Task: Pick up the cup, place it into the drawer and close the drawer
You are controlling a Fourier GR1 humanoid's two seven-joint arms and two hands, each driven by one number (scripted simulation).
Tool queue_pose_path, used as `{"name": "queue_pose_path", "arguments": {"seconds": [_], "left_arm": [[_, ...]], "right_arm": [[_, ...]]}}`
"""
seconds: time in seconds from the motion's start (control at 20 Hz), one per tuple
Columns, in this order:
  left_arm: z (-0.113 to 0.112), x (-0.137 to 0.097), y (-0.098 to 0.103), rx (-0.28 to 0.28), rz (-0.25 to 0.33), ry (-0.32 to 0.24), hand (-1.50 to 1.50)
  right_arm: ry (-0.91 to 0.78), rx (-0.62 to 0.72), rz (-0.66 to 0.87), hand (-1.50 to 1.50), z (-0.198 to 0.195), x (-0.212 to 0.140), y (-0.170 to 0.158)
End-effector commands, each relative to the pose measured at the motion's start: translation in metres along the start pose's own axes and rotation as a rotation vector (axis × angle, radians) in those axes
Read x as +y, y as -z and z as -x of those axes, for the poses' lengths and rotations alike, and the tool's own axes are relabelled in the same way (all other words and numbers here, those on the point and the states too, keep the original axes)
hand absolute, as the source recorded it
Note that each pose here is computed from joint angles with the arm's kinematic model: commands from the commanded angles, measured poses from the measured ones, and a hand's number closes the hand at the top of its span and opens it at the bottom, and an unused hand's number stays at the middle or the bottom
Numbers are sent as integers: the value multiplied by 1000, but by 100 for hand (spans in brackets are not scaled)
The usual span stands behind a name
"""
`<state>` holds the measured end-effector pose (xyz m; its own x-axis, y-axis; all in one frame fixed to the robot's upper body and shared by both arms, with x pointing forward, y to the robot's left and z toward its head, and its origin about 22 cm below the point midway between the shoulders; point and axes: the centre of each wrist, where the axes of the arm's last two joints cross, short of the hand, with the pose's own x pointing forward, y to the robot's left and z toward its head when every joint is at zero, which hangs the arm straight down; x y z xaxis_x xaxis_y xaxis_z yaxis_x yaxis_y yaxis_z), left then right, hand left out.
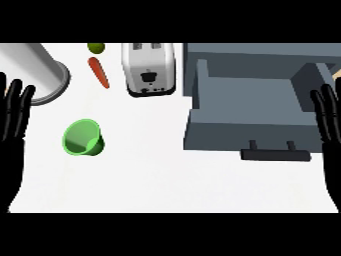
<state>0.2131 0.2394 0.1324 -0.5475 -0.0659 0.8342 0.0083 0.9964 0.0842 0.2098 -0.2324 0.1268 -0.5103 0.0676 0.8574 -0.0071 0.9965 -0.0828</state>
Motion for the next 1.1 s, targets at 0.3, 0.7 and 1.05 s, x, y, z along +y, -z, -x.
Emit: {"name": "queue_pose_path", "arguments": {"seconds": [0.3, 0.7, 1.05], "left_arm": [[28, 16, -15, 180, 208, -328, -150], [54, 46, -15, 273, 201, -377, -150], [94, 51, -52, 344, 140, -309, -150]], "right_arm": [[-97, 64, -54, -150, 2, -20, -1], [-71, 77, -74, -150, 6, -19, 1], [-72, 73, -70, -150, 13, -27, 0]]}}
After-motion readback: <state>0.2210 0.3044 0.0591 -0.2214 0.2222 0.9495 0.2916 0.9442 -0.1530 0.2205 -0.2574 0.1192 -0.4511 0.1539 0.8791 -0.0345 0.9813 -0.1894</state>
